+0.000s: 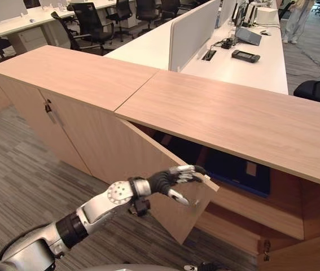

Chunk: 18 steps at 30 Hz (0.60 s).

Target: Put the empty folder in the office cabinet

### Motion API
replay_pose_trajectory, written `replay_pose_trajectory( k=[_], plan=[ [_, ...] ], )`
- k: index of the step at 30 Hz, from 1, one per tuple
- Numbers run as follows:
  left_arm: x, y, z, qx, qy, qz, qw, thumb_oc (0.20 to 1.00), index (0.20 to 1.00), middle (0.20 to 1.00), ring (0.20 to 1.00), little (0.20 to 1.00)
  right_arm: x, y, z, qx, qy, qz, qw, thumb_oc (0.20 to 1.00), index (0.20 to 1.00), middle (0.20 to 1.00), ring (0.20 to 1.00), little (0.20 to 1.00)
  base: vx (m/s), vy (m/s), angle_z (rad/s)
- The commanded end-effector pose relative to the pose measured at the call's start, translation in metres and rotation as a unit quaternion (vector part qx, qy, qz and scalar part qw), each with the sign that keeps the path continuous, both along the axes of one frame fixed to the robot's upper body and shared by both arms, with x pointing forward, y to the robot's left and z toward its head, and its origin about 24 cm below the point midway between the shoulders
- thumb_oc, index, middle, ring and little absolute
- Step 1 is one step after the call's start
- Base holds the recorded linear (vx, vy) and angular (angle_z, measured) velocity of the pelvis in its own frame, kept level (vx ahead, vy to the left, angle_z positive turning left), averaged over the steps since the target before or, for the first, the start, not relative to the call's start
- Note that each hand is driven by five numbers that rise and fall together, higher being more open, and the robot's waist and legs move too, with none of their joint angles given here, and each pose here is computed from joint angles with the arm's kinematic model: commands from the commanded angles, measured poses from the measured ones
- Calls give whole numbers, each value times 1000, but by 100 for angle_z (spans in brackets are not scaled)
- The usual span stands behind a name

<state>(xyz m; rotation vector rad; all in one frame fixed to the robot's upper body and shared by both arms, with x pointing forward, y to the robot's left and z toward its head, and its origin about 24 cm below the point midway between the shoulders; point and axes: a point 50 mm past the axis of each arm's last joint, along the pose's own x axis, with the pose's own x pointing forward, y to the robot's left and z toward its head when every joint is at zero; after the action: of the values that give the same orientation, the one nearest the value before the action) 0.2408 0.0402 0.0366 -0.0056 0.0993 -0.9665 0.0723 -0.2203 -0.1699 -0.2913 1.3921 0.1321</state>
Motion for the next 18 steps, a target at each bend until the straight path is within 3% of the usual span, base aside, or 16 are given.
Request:
replay_pose_trajectory(
  k=[1,7,14,15,18],
  plan=[
    [-41,97,-43,113,127,-1,985,1000,1000,1000,1000,1000,-20,-6,-2,5,38,-13,999,1000,1000,1000,1000,1000,55,-30,7],
    [-85,142,-65,105,254,15,961,1000,1000,1000,1000,1000,-29,-13,-1,3,54,-17,998,1000,1000,1000,1000,1000,17,-17,5],
    [-110,181,-81,-45,345,183,919,1000,1000,1000,1000,1000,-27,-25,2,8,35,-82,996,1000,1000,1000,1000,1000,-10,-56,21],
    [-110,192,-88,-90,346,251,899,1000,1000,1000,1000,1000,-27,-30,4,9,30,-97,995,1000,1000,1000,1000,1000,-44,-60,13],
    [-113,205,-96,-88,341,303,885,1000,1000,1000,1000,1000,-21,-33,6,10,17,-103,994,1000,1000,1000,1000,1000,-65,-51,3]
  ],
)
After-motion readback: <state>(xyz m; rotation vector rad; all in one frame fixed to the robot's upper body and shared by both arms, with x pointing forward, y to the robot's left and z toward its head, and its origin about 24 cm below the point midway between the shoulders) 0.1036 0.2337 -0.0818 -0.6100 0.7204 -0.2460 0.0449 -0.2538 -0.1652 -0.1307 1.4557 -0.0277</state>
